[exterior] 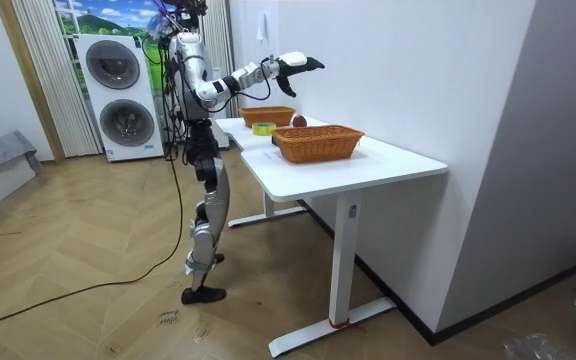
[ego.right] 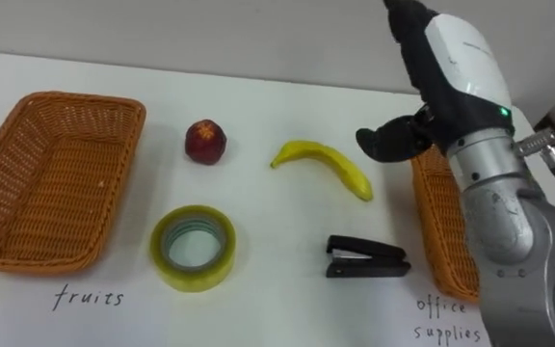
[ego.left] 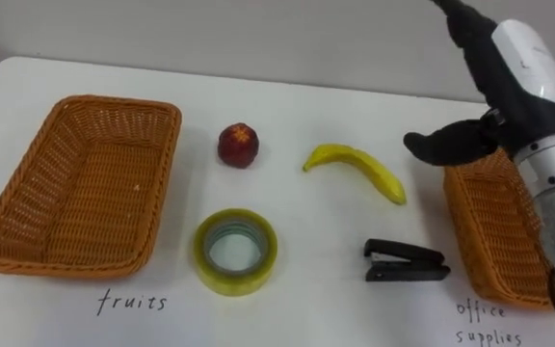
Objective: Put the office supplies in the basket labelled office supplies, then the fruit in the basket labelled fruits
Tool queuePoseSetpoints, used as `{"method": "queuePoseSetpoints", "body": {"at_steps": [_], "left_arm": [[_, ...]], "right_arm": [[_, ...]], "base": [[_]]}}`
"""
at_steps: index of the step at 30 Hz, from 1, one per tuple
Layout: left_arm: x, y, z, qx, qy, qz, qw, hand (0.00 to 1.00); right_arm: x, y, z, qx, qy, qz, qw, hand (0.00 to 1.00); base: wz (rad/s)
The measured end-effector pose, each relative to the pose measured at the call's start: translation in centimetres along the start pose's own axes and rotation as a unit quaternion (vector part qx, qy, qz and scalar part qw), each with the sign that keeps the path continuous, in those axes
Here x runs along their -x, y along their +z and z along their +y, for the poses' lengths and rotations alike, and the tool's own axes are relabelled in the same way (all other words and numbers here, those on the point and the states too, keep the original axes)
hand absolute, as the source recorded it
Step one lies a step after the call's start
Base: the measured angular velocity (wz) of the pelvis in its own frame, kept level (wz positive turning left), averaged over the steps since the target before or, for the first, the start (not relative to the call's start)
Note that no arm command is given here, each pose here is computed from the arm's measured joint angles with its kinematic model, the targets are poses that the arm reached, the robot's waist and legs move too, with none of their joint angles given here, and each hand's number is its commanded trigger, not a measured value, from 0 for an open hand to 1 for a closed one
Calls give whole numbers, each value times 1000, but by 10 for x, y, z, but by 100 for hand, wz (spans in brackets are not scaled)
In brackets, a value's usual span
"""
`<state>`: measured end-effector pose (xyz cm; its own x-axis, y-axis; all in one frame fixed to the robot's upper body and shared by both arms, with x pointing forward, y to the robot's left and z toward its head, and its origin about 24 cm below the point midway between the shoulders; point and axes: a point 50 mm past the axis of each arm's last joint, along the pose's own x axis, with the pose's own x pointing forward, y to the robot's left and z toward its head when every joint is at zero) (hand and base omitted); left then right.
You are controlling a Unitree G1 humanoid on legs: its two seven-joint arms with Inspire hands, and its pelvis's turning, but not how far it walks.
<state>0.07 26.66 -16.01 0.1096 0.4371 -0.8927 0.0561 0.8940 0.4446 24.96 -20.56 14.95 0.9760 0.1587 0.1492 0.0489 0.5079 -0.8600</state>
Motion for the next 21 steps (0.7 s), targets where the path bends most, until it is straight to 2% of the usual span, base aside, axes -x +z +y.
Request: {"method": "queuePoseSetpoints", "body": {"at_steps": [12,21], "left_arm": [[0,8,2,1,1,-15,1000,0],[-1,10,4,0,4,-9,1000,0]], "right_arm": [[0,-13,17,15,111,53,992,0],[8,-18,43,14,216,83,973,0]], "base": [[-1],[-1]]}}
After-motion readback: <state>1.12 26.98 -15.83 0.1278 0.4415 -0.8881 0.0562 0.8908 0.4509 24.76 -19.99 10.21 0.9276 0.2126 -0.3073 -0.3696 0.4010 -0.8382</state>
